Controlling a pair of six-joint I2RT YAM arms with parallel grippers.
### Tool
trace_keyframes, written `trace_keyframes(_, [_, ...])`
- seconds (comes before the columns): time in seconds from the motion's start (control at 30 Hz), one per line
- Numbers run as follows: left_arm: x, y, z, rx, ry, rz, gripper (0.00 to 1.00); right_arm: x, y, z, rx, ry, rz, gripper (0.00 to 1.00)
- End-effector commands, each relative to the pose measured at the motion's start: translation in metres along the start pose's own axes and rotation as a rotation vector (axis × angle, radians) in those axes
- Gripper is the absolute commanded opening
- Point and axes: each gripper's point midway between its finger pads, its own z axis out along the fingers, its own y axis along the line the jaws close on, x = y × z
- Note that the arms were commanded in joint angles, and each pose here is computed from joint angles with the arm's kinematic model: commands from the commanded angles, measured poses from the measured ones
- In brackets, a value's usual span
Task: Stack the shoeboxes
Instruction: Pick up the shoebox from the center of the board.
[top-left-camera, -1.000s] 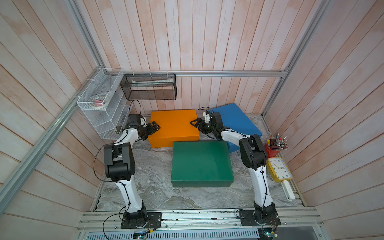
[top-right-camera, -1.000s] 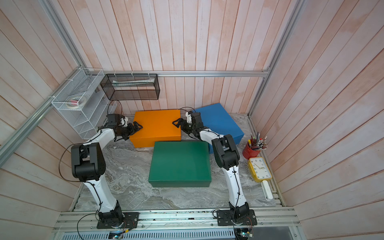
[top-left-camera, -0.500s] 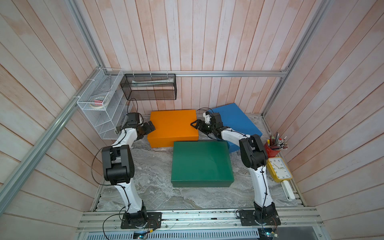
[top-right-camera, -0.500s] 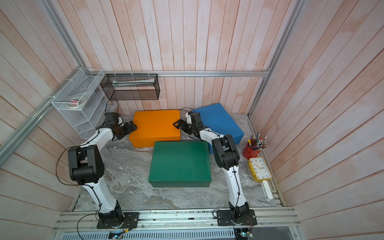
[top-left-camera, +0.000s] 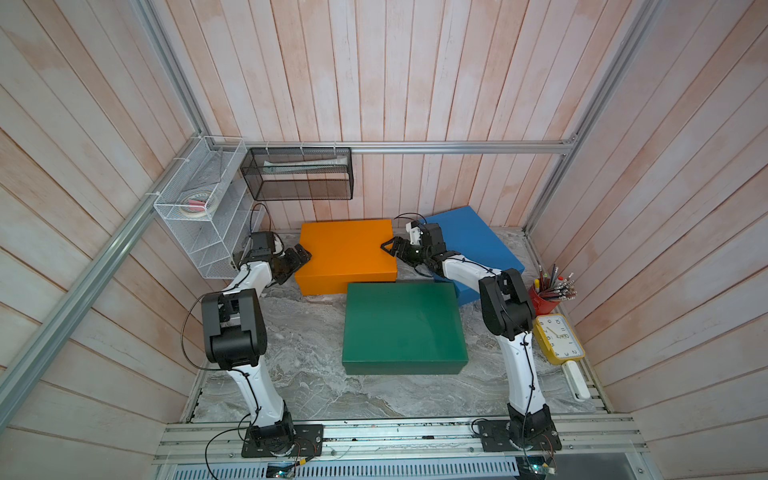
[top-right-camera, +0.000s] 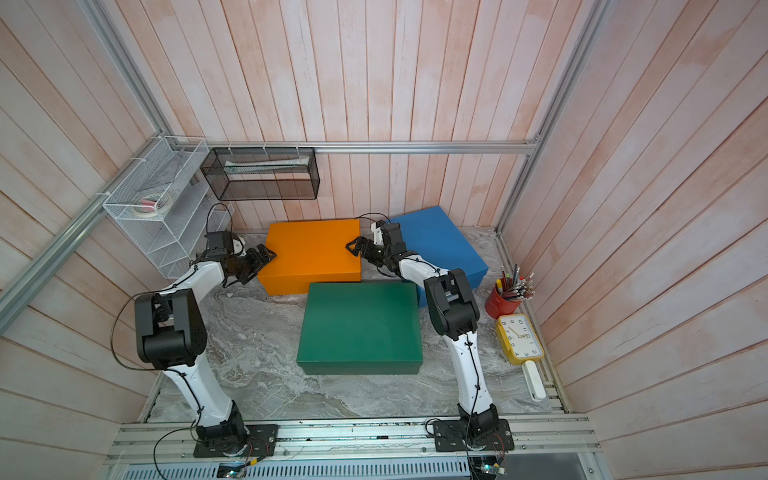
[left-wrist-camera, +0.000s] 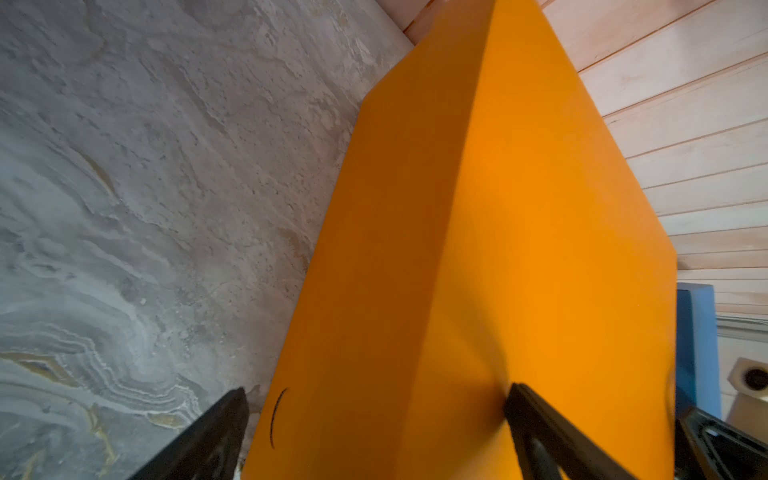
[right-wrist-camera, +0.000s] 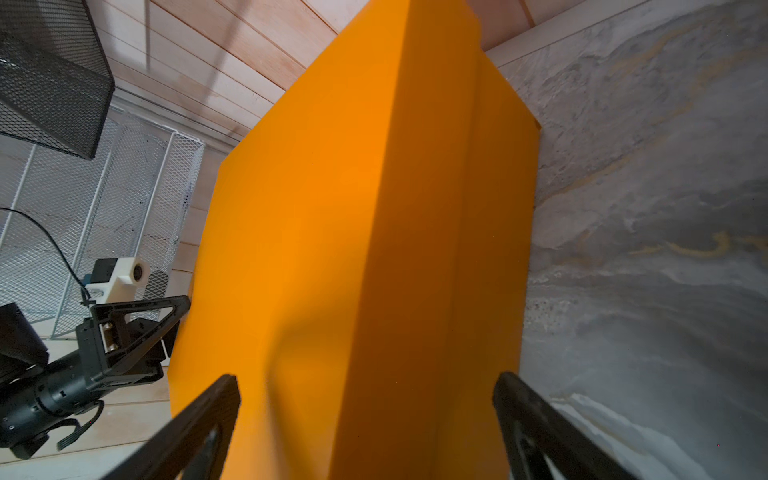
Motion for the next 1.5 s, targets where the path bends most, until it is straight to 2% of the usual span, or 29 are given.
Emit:
trace_keyframes(0.0, [0.027, 0.006, 0.008, 0.033, 0.089, -0.057, 1.0, -0.003, 0.001, 0.005, -0.014, 0.009, -0.012, 0.98])
trace_keyframes(0.27, [0.047, 0.01, 0.019, 0.064, 0.164, -0.089, 1.0, -0.003, 0.003, 0.007, -0.027, 0.014, -0.015, 0.98])
trace_keyframes(0.43, [0.049, 0.005, 0.019, 0.093, 0.17, -0.095, 1.0, 0.001, 0.005, 0.01, -0.049, 0.033, -0.004, 0.98])
trace_keyframes(0.63, [0.052, -0.01, 0.017, 0.188, 0.19, -0.132, 1.0, 0.003, 0.019, 0.011, -0.128, 0.049, 0.013, 0.98])
trace_keyframes(1.0, [0.042, -0.039, -0.003, 0.29, 0.159, -0.114, 1.0, -0.003, 0.049, 0.005, -0.214, 0.061, 0.009, 0.97])
trace_keyframes(1.47, [0.025, -0.078, -0.022, 0.328, 0.114, -0.03, 1.0, -0.006, 0.075, -0.009, -0.248, 0.071, -0.014, 0.93])
